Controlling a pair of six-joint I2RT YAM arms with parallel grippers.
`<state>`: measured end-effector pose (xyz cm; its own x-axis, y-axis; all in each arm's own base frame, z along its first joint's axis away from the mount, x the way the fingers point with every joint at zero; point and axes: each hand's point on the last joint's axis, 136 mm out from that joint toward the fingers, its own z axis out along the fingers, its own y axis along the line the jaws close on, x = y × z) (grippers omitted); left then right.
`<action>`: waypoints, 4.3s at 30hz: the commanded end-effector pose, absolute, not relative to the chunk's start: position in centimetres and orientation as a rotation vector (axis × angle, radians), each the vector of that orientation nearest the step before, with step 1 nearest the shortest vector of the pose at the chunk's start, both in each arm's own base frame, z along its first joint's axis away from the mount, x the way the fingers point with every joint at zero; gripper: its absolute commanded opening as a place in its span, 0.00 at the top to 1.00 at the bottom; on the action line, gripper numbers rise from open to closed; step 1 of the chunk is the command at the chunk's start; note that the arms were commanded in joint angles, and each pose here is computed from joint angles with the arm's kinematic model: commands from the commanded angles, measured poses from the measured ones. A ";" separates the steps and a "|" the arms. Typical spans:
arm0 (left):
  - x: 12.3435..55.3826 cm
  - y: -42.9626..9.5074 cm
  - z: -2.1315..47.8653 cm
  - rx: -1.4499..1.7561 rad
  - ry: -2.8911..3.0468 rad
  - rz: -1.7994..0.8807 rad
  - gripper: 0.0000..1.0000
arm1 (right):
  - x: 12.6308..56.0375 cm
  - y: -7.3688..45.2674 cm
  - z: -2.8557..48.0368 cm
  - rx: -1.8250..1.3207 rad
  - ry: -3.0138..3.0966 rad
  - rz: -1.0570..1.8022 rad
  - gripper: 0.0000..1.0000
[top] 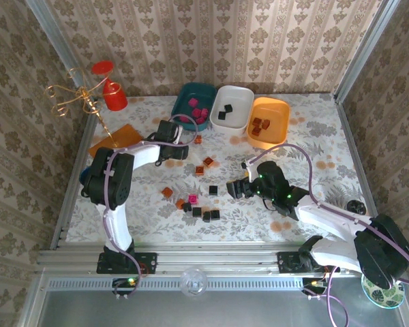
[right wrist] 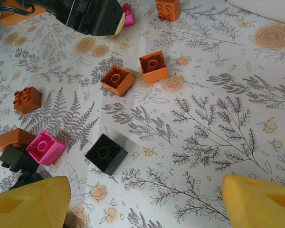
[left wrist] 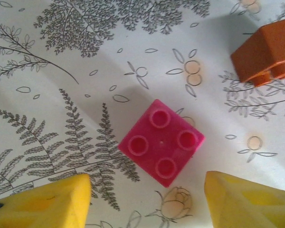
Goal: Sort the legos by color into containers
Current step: Pick up the lego from the top-center of the table, then place the lego in the container, then pick up the lego from the top-center of the table, then place the lego in the container.
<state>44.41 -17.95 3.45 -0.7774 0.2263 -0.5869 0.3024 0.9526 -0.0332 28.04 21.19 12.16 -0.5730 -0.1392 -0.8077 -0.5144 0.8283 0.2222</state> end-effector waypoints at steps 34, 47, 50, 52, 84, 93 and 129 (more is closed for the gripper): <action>49.1 -19.6 10.8 0.247 2.326 -0.379 0.72 | 30.4 21.4 15.8 -0.378 1.965 0.542 0.09; 59.0 -21.9 12.3 0.170 2.238 -0.311 0.67 | 36.8 23.8 21.6 -0.314 1.790 0.469 0.02; 60.6 -22.5 12.6 0.189 2.264 -0.291 0.59 | 36.9 24.4 22.0 -0.304 1.806 0.512 0.02; 60.8 -22.6 13.7 0.204 2.270 -0.274 0.49 | 37.0 24.1 21.2 -0.272 1.885 0.498 0.02; 49.7 -28.0 3.8 0.349 2.442 -0.282 0.36 | 31.2 19.8 14.7 -0.326 2.050 0.416 0.02; 49.6 -28.3 4.2 0.358 2.428 -0.273 0.53 | 31.2 19.7 14.7 -0.335 2.059 0.401 0.02; 45.1 -49.4 16.2 0.704 2.078 -0.679 0.66 | 29.7 7.1 18.9 0.183 1.821 0.195 0.00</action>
